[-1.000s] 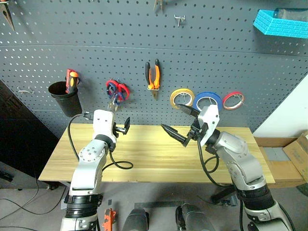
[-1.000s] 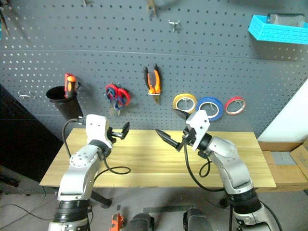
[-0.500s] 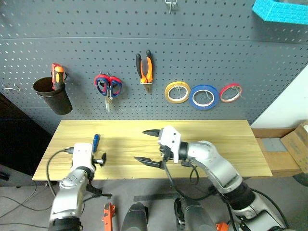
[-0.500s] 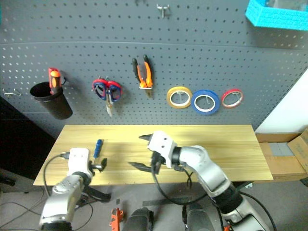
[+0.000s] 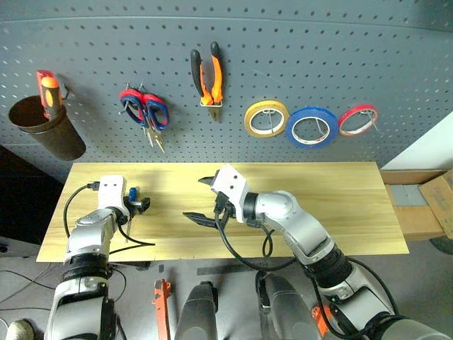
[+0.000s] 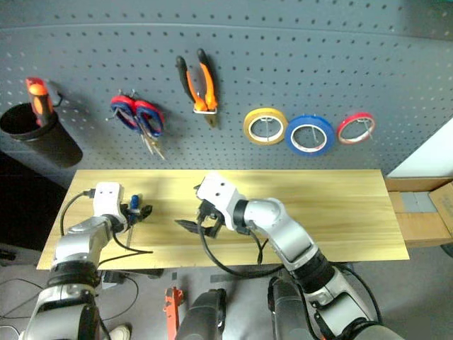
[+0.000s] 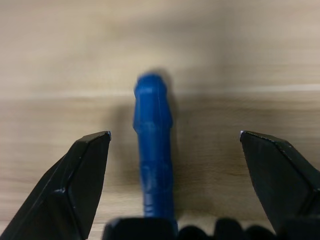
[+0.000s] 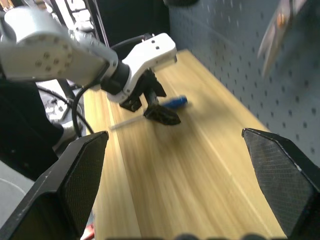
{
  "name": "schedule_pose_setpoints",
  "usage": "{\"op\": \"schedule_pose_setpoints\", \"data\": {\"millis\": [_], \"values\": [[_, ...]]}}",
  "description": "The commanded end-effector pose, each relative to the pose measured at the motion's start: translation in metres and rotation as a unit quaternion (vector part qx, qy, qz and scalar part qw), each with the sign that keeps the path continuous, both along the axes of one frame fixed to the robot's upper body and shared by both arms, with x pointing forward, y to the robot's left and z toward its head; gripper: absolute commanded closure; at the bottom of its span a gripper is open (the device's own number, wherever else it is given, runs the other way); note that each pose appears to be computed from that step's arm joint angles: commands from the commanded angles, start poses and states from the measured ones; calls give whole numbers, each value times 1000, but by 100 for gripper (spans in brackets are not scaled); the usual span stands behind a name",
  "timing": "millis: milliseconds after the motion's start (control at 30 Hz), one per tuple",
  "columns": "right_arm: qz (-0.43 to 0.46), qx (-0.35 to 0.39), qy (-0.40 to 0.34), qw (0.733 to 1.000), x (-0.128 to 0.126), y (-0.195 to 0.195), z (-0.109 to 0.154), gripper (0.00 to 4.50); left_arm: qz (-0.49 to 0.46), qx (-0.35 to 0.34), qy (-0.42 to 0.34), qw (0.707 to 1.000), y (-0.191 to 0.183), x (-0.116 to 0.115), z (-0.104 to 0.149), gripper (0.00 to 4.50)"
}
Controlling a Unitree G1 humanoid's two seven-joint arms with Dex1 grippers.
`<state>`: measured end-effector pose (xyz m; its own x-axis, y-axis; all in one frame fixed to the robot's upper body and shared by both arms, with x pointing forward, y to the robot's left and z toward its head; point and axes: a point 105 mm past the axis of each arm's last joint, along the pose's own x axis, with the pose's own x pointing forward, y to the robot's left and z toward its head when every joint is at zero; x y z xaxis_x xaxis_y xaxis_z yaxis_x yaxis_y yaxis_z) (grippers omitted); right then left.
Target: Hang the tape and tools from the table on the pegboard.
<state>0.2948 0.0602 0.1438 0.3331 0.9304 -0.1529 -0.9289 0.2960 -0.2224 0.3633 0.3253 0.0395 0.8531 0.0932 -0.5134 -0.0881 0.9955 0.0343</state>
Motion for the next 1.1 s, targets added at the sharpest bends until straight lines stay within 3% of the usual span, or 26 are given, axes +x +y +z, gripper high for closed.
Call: {"op": "schedule_pose_setpoints", "data": {"millis": [33, 167, 267, 600, 800, 967, 1100], "values": [[1, 15, -18, 1000, -4, -1, 14, 0, 29, -40, 19, 999, 6, -4, -3, 7], [-8, 14, -16, 1000, -2, -3, 12, 0, 41, -69, 33, 996, 2, -4, -5, 7], [-14, 15, -14, 1000, -1, -2, 13, 0, 42, -66, 33, 996, 2, -2, 0, 61], [-23, 19, -17, 999, 5, -1, 14, 0, 43, -50, 26, 998, 6, 4, 10, 399], [-22, 21, -20, 999, 5, -8, 14, 0, 33, -25, 11, 999, 3, 0, 11, 399], [-3, 59, -13, 998, -7, -37, 20, 0, -90, 133, -74, 984, -46, -24, 36, 399], [13, 122, 7, 992, -21, -54, 30, 0, -60, 171, -114, 977, -63, -54, 50, 399]]}}
